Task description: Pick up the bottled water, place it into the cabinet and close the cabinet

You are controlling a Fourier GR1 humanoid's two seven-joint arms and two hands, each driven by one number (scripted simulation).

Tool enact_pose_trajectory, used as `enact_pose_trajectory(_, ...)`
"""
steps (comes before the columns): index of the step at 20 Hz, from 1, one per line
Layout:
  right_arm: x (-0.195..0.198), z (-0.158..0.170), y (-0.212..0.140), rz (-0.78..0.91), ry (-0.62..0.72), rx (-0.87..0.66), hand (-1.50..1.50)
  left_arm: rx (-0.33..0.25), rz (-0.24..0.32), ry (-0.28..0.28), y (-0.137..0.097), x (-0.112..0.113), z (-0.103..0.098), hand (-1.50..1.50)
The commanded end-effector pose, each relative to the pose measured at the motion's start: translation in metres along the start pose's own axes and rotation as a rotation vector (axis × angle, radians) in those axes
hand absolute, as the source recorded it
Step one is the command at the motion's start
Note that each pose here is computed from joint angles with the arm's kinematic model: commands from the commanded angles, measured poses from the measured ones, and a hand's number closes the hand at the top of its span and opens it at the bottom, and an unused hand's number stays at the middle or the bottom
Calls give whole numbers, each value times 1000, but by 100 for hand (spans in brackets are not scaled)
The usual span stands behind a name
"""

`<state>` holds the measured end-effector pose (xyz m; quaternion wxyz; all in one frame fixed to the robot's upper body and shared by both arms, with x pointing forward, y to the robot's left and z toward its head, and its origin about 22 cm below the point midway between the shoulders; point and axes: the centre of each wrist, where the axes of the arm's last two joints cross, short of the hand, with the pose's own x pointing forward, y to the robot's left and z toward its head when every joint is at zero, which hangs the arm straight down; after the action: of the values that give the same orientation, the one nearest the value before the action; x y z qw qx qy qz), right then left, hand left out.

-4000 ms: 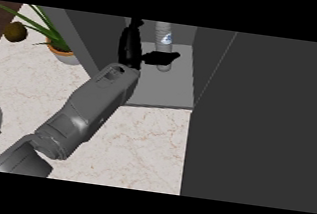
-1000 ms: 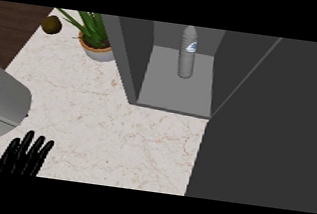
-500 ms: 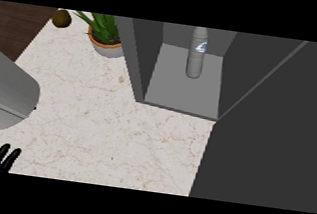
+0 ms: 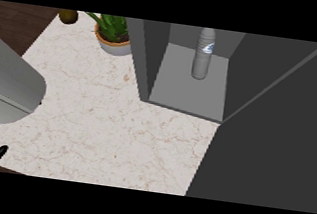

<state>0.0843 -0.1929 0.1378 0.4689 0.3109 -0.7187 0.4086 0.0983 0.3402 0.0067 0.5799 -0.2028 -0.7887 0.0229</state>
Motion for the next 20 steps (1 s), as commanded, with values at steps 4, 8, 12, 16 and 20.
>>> enact_pose_trajectory(4,-7,-18,7,-53,54,11,150,-27,-9,-2,11,9,-3,-150)
enact_pose_trajectory(8,-11,-18,4,-86,44,-66,150,-37,2,-15,12,13,-5,-150)
enact_pose_trajectory(12,-21,-18,4,-140,42,-90,150,-28,5,-35,13,16,-11,-150)
enact_pose_trajectory(16,-26,-15,6,-199,40,-123,150,-51,-3,-37,16,20,-14,-150)
enact_pose_trajectory(20,-34,-15,9,-281,21,-121,150,-69,-1,-34,17,24,-19,-150)
